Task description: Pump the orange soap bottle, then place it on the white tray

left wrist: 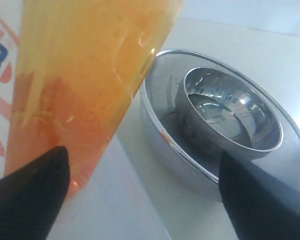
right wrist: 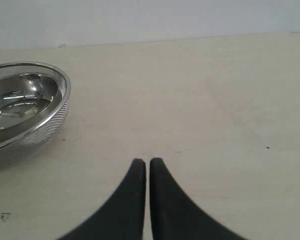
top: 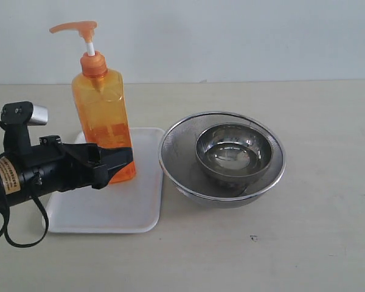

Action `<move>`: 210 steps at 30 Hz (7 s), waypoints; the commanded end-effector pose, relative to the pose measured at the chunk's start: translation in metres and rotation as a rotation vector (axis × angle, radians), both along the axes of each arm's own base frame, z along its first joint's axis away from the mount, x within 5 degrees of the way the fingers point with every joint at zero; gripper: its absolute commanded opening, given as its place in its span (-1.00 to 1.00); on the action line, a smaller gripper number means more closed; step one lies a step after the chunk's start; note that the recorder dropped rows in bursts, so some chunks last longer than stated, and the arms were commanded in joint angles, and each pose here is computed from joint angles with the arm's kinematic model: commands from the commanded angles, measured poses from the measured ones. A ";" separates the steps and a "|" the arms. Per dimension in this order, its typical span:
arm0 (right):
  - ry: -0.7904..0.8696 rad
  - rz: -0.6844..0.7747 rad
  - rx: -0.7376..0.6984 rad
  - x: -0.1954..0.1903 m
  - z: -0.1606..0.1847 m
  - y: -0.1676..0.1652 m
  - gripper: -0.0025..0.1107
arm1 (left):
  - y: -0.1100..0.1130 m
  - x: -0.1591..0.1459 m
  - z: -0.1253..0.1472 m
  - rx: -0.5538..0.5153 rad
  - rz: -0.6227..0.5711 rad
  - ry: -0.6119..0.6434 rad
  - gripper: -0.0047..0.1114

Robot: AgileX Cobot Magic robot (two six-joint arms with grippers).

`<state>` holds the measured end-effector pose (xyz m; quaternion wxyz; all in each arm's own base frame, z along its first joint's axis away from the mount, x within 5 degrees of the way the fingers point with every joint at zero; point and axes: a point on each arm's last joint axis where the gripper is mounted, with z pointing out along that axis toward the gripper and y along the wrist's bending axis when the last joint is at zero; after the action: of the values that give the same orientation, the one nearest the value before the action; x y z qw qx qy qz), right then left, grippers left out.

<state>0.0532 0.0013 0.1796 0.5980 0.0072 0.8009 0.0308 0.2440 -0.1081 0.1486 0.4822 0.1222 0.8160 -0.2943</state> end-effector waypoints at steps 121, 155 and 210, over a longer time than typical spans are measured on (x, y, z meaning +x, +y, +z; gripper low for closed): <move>-0.018 0.000 -0.008 0.000 0.001 0.000 -0.96 | -0.020 0.119 -0.027 0.106 0.156 -0.241 0.30; -0.020 0.001 -0.008 0.000 0.002 0.000 -0.96 | -0.007 0.077 0.012 0.114 0.157 -0.267 -0.84; -0.020 0.000 -0.006 0.000 0.002 0.000 -0.96 | -0.023 0.028 -0.013 0.199 0.233 -0.252 -0.84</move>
<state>0.0532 0.0013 0.1796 0.5980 0.0072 0.8009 0.0308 0.2725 -0.1296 0.1319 0.5923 0.1146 0.7869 -0.1297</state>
